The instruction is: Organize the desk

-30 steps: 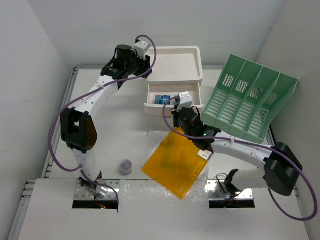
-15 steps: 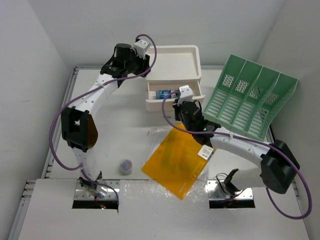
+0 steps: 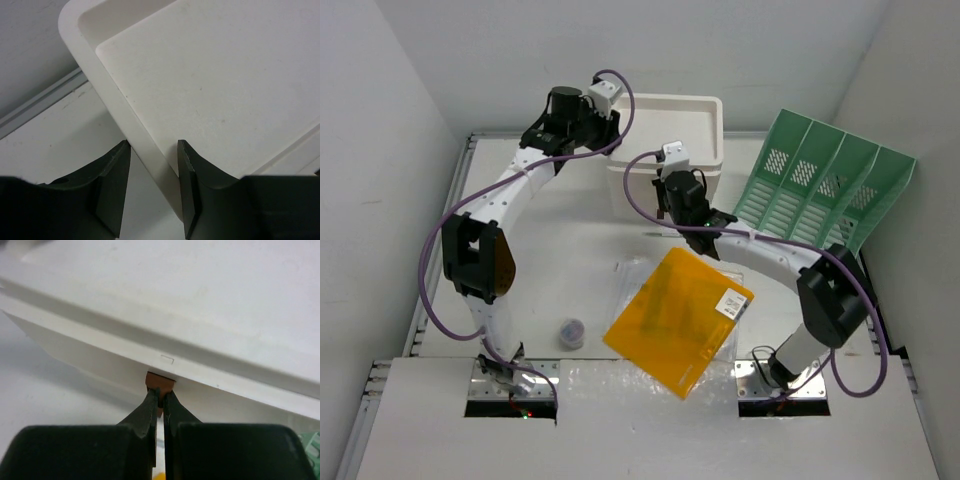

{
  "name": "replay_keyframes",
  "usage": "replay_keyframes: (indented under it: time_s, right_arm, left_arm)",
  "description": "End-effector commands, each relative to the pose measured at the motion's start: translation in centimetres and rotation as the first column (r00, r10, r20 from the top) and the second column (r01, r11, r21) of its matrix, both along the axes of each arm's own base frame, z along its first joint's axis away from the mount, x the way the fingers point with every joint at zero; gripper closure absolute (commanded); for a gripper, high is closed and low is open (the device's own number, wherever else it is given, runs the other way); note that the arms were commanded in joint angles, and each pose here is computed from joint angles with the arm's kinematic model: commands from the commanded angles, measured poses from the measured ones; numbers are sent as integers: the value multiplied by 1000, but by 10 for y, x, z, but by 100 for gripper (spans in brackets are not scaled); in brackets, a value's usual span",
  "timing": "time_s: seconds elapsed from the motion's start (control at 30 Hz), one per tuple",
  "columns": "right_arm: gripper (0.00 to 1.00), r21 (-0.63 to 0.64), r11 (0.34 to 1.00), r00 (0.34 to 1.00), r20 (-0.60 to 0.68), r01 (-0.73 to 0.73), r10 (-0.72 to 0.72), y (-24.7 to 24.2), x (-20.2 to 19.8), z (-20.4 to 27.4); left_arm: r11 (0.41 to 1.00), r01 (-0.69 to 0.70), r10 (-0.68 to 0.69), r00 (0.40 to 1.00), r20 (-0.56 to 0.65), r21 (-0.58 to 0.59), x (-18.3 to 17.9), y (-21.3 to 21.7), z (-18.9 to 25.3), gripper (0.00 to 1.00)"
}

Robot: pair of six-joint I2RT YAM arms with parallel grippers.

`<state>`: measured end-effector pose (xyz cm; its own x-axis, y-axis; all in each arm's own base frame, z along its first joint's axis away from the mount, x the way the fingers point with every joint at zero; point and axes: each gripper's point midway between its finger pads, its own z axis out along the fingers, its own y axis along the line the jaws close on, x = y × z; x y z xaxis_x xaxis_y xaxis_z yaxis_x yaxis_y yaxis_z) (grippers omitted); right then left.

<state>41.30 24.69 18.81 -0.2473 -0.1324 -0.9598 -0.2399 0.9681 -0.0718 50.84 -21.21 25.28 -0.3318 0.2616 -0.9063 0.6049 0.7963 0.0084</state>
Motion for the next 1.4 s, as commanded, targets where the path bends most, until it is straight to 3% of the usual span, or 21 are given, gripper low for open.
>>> replay_keyframes:
  time_s: [0.0,0.37,0.47,0.5,0.57,0.67,0.77,0.87,1.0,1.2,1.37]
  right_arm:
    - [100,126,989,973,208,78,-103,-6,36,80]
    - [100,120,988,967,223,96,-121,-8,52,86]
    - [96,86,996,978,205,17,-34,0,44,85]
    - [93,74,997,980,198,-3,-11,1,40,85]
    - [77,58,996,978,199,-70,57,4,27,94]
    - [60,28,987,971,187,-158,150,2,2,100]
    - [47,2,977,963,166,-214,211,-4,-20,107]
    - [34,-26,965,957,121,-262,264,-8,-38,100]
    - [25,-21,916,916,33,-400,400,-1,-72,85]
    - [24,48,897,896,-52,-439,441,3,-93,47]
    - [24,133,900,898,-96,-415,429,7,-98,23]
  left_arm:
    - [994,111,-111,994,-18,-6,-18,-13,4,100]
    - [999,41,-42,999,-19,-29,-17,-6,14,100]
    - [998,41,-42,999,-15,-37,-17,-7,18,72]
    - [998,41,-41,999,-16,-38,-16,-7,19,57]
    - [999,32,-32,999,-7,-43,-14,-7,24,46]
    - [999,10,-11,1000,-5,-38,-12,-3,26,13]
    - [999,-1,1,1000,-2,-35,-10,-2,34,1]
    - [999,-15,16,1000,20,-37,-10,0,54,0]
    - [999,-42,45,995,87,-30,-17,11,96,1]
    - [988,-153,145,972,186,34,-53,50,138,0]
    - [909,-336,307,940,152,246,-90,130,116,0]
